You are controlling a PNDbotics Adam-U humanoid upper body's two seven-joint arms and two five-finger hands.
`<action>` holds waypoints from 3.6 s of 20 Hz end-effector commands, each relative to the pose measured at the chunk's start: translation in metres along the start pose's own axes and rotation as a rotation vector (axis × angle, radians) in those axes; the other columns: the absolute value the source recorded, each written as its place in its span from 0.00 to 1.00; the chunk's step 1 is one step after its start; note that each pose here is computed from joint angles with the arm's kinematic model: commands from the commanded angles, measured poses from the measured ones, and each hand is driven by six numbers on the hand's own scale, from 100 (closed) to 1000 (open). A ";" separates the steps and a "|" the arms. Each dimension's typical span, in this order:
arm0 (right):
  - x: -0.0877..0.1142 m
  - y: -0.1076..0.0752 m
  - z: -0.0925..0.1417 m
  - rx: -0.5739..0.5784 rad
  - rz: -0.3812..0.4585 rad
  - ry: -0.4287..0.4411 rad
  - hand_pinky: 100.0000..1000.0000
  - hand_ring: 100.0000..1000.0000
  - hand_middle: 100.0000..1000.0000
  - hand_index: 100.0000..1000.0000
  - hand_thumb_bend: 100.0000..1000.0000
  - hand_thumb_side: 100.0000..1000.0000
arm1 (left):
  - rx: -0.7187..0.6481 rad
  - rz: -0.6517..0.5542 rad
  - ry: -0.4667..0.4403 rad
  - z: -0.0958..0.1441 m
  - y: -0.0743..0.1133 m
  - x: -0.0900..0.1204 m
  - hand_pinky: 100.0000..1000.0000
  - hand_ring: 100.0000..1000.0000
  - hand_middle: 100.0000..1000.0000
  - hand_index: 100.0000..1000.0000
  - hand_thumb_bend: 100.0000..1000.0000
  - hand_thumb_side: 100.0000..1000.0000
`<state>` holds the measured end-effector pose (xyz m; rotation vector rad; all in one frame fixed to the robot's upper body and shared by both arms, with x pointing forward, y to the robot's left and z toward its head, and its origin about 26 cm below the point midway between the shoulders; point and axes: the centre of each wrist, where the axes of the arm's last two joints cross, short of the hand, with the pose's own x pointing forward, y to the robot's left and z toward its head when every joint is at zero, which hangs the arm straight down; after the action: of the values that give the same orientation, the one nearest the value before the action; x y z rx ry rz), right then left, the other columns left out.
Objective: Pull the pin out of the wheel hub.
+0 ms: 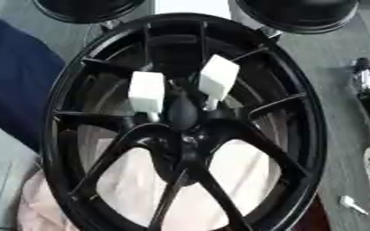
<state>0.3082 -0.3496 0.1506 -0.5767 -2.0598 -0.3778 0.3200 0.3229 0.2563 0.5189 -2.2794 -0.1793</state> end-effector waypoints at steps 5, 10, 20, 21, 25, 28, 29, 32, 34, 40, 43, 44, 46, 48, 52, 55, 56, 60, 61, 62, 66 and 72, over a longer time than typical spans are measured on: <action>0.009 -0.019 -0.008 -0.036 0.078 -0.042 0.77 0.55 0.41 0.60 0.36 0.24 | -0.254 -0.292 -0.128 -0.043 -0.007 0.050 0.74 0.66 0.58 0.79 0.22 0.51; 0.009 -0.021 -0.007 -0.045 0.090 -0.040 0.77 0.55 0.41 0.60 0.36 0.24 | -0.409 -0.523 -0.190 -0.065 -0.011 0.074 0.75 0.67 0.59 0.79 0.24 0.51; 0.008 -0.020 -0.005 -0.022 0.099 -0.033 0.77 0.55 0.41 0.60 0.37 0.24 | -0.742 -0.597 -0.281 -0.065 -0.043 0.127 0.75 0.68 0.62 0.81 0.28 0.59; 0.008 -0.021 -0.005 -0.022 0.101 -0.031 0.77 0.55 0.41 0.60 0.37 0.24 | -0.773 -0.584 -0.274 -0.066 -0.051 0.129 0.75 0.68 0.62 0.81 0.29 0.59; 0.007 -0.022 -0.004 -0.026 0.105 -0.027 0.77 0.55 0.41 0.60 0.37 0.24 | -0.883 -0.560 -0.258 -0.067 -0.083 0.139 0.75 0.68 0.65 0.82 0.30 0.61; 0.007 -0.024 -0.004 -0.035 0.105 -0.029 0.77 0.55 0.41 0.59 0.37 0.24 | -0.944 -0.559 -0.259 -0.072 -0.101 0.153 0.75 0.69 0.68 0.83 0.32 0.62; 0.007 -0.024 -0.004 -0.038 0.106 -0.028 0.76 0.55 0.41 0.59 0.37 0.24 | -0.964 -0.560 -0.261 -0.073 -0.106 0.158 0.75 0.69 0.69 0.84 0.32 0.62; 0.006 -0.024 -0.003 -0.041 0.106 -0.028 0.76 0.55 0.41 0.59 0.37 0.24 | -1.022 -0.565 -0.262 -0.073 -0.115 0.170 0.75 0.69 0.70 0.84 0.34 0.63; 0.006 -0.025 -0.003 -0.042 0.106 -0.027 0.76 0.55 0.41 0.59 0.37 0.24 | -1.053 -0.573 -0.262 -0.072 -0.116 0.176 0.75 0.69 0.70 0.85 0.34 0.63; 0.006 -0.024 -0.003 -0.038 0.104 -0.024 0.76 0.55 0.41 0.59 0.37 0.24 | -1.159 -0.590 -0.247 -0.069 -0.122 0.186 0.77 0.72 0.73 0.86 0.38 0.64; 0.006 -0.023 -0.003 -0.036 0.101 -0.024 0.76 0.55 0.41 0.59 0.37 0.24 | -1.210 -0.601 -0.227 -0.070 -0.125 0.186 0.78 0.73 0.74 0.86 0.39 0.63; 0.006 -0.023 -0.003 -0.036 0.100 -0.024 0.76 0.55 0.41 0.59 0.37 0.24 | -1.227 -0.605 -0.218 -0.071 -0.125 0.185 0.79 0.74 0.74 0.86 0.39 0.62; 0.006 -0.022 -0.003 -0.036 0.098 -0.024 0.76 0.55 0.41 0.59 0.37 0.24 | -1.262 -0.614 -0.205 -0.072 -0.126 0.183 0.80 0.75 0.75 0.86 0.43 0.62; 0.006 -0.022 -0.003 -0.035 0.096 -0.024 0.76 0.55 0.41 0.59 0.37 0.24 | -1.297 -0.626 -0.191 -0.074 -0.128 0.180 0.81 0.76 0.76 0.86 0.44 0.61; 0.006 -0.020 -0.002 -0.033 0.090 -0.024 0.76 0.55 0.41 0.59 0.37 0.24 | -1.344 -0.667 -0.166 -0.078 -0.132 0.172 0.84 0.79 0.78 0.87 0.48 0.57; 0.006 -0.019 -0.002 -0.031 0.086 -0.023 0.76 0.55 0.41 0.59 0.37 0.24 | -1.365 -0.699 -0.155 -0.084 -0.135 0.167 0.86 0.80 0.80 0.87 0.49 0.54; 0.006 -0.019 -0.002 -0.031 0.085 -0.023 0.76 0.55 0.41 0.59 0.37 0.24 | -1.373 -0.709 -0.153 -0.086 -0.135 0.166 0.86 0.81 0.80 0.87 0.49 0.53; 0.005 -0.018 -0.001 -0.027 0.081 -0.019 0.76 0.55 0.41 0.59 0.37 0.23 | -1.409 -0.730 -0.147 -0.092 -0.138 0.166 0.86 0.81 0.80 0.87 0.47 0.47; 0.006 -0.017 -0.001 -0.027 0.079 -0.019 0.76 0.55 0.41 0.59 0.37 0.24 | -1.416 -0.732 -0.147 -0.093 -0.139 0.166 0.86 0.81 0.80 0.87 0.47 0.48; 0.006 -0.017 -0.001 -0.026 0.078 -0.019 0.76 0.55 0.41 0.59 0.37 0.24 | -1.419 -0.735 -0.146 -0.094 -0.140 0.166 0.86 0.80 0.80 0.87 0.47 0.48; 0.006 -0.015 -0.001 -0.021 0.074 -0.018 0.76 0.55 0.41 0.59 0.37 0.24 | -1.427 -0.729 -0.140 -0.098 -0.145 0.163 0.84 0.79 0.76 0.87 0.44 0.48; 0.006 -0.014 -0.001 -0.023 0.069 -0.018 0.77 0.55 0.41 0.59 0.35 0.25 | -1.458 -0.704 -0.138 -0.099 -0.150 0.161 0.83 0.78 0.72 0.85 0.44 0.49</action>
<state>0.2997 -0.3610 0.1465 -0.6650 -2.0140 -0.3654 0.3424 0.1208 0.3770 0.4238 -1.3927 -2.0217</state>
